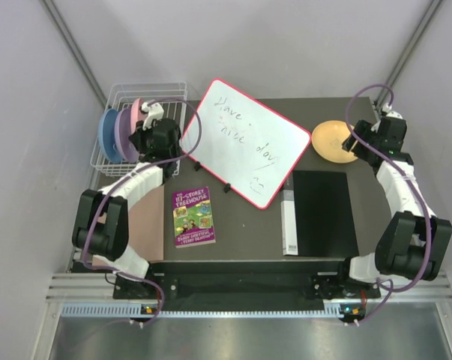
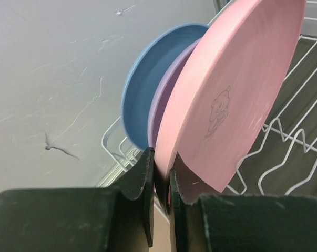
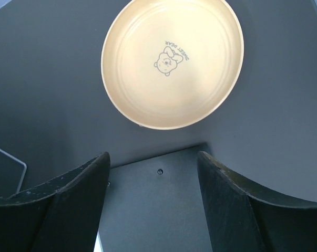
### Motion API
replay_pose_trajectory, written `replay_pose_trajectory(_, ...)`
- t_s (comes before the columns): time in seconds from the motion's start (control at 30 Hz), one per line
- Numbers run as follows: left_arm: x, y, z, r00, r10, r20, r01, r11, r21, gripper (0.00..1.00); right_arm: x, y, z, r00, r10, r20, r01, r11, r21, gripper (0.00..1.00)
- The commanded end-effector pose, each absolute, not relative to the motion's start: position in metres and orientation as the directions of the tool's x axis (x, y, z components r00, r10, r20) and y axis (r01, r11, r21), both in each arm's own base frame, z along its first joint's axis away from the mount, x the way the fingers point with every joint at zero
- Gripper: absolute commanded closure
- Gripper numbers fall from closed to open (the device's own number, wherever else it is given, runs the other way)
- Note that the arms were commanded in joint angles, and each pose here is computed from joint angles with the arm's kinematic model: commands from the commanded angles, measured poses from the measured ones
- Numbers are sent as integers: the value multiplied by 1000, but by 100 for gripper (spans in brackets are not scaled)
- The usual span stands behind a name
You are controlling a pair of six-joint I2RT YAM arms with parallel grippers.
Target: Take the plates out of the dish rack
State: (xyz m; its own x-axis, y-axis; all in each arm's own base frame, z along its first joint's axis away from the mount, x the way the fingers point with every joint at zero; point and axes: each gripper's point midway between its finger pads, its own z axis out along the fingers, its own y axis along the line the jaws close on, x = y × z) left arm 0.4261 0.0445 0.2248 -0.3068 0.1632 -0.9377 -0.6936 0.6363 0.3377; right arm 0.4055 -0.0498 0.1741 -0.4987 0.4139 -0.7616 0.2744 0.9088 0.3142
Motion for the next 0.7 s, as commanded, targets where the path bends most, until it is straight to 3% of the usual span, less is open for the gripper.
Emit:
replay_pose_trajectory(0.0, 417, 24, 300, -141, 109, -984, -705, 687, 177, 100, 399, -45, 222, -421, 371, -828, 229, 927, 299, 32)
replay_pose_trajectory(0.17, 400, 6, 325, -108, 52, -993, -647, 754, 109, 100, 388, -26, 265, -351, 350, -869, 119, 937, 329, 29)
replay_pose_trajectory(0.23, 398, -3, 335, -83, 12, -996, -610, 790, 60, 100, 385, -5, 279, -350, 346, -870, 10, 931, 366, 18)
replay_pose_trajectory(0.33, 404, -35, 328, -85, -134, -987, -450, 889, -81, 100, 380, 34, 299, -352, 339, -872, -182, 889, 419, 18)
replay_pose_trajectory(0.4, 411, -75, 321, -123, -216, -969, -249, 951, -180, 100, 374, 66, 308, -379, 351, -856, -307, 825, 474, 15)
replay_pose_trajectory(0.5, 411, -133, 314, -190, -380, -905, -6, 922, -386, 100, 371, 106, 320, -391, 364, -845, -443, 731, 519, 13)
replay_pose_trajectory(0.67, 411, -196, 291, -342, -472, -813, 128, 833, -538, 100, 363, 172, 331, -419, 347, -839, -581, 608, 541, 12)
